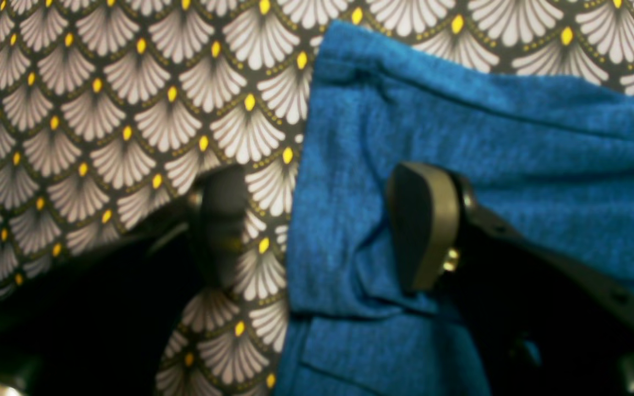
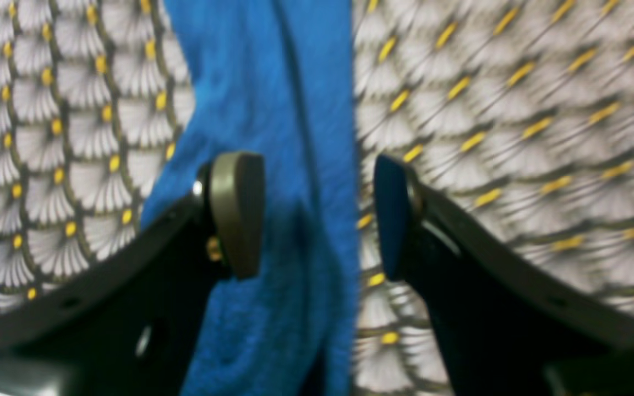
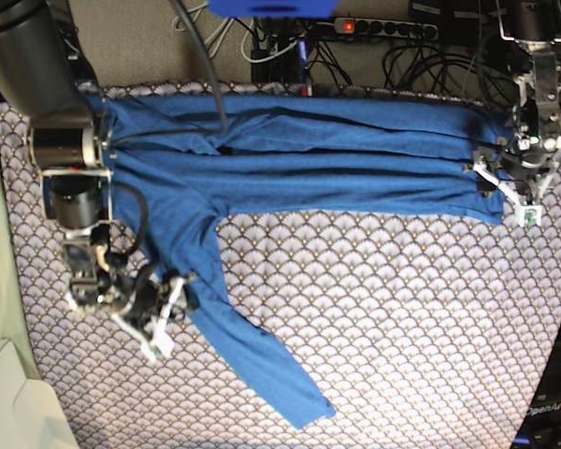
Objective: Fold the T-shirt properly
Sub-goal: 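Release the edge with the right gripper and move it to the trailing sleeve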
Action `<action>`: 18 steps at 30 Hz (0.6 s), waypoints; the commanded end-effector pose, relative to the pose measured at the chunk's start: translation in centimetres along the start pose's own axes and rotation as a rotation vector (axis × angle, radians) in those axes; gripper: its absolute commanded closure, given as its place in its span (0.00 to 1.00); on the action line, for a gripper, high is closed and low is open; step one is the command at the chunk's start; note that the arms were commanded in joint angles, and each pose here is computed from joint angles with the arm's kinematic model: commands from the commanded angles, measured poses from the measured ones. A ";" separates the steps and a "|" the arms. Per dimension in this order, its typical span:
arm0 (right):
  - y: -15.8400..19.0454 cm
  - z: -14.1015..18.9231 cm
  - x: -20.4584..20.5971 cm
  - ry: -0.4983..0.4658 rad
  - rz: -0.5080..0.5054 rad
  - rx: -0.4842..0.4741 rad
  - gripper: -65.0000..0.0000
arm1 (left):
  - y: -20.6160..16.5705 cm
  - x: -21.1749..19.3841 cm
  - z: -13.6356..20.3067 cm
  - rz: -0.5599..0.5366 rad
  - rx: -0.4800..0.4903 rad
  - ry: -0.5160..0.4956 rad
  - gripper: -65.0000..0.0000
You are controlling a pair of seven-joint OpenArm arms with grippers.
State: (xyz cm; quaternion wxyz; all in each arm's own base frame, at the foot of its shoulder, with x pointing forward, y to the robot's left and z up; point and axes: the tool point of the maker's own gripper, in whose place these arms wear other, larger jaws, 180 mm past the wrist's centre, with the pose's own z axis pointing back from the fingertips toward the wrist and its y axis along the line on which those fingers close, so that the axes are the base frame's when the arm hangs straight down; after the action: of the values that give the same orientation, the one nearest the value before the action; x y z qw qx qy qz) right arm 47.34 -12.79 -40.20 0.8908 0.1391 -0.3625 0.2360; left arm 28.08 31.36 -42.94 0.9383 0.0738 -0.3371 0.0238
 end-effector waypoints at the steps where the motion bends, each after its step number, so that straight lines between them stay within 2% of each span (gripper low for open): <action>1: -0.9 0.7 3.5 -0.093 0.006 -0.011 0.50 | -1.1 -1.4 -0.1 -0.008 -0.033 0.062 0.35; 5: -1.6 0.4 2.7 -0.118 -0.038 -0.047 0.49 | -1.4 -1.5 -0.2 -0.009 -0.037 0.063 0.35; 16: -0.2 -0.6 -1.6 -0.081 -0.084 -0.025 0.50 | -1.6 -1.4 -0.2 -0.004 -0.043 0.061 0.35; 18: -0.2 -0.7 -1.6 -0.078 -0.084 -0.025 0.56 | -1.5 -1.4 -0.2 -0.007 -0.039 0.061 0.36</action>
State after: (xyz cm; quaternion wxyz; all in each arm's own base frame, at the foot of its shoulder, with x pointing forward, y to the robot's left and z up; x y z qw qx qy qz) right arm 46.28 -12.99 -42.45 0.8865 0.1585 -0.3958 0.1796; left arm 28.24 31.14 -42.99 0.9371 0.0758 -0.3395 0.0285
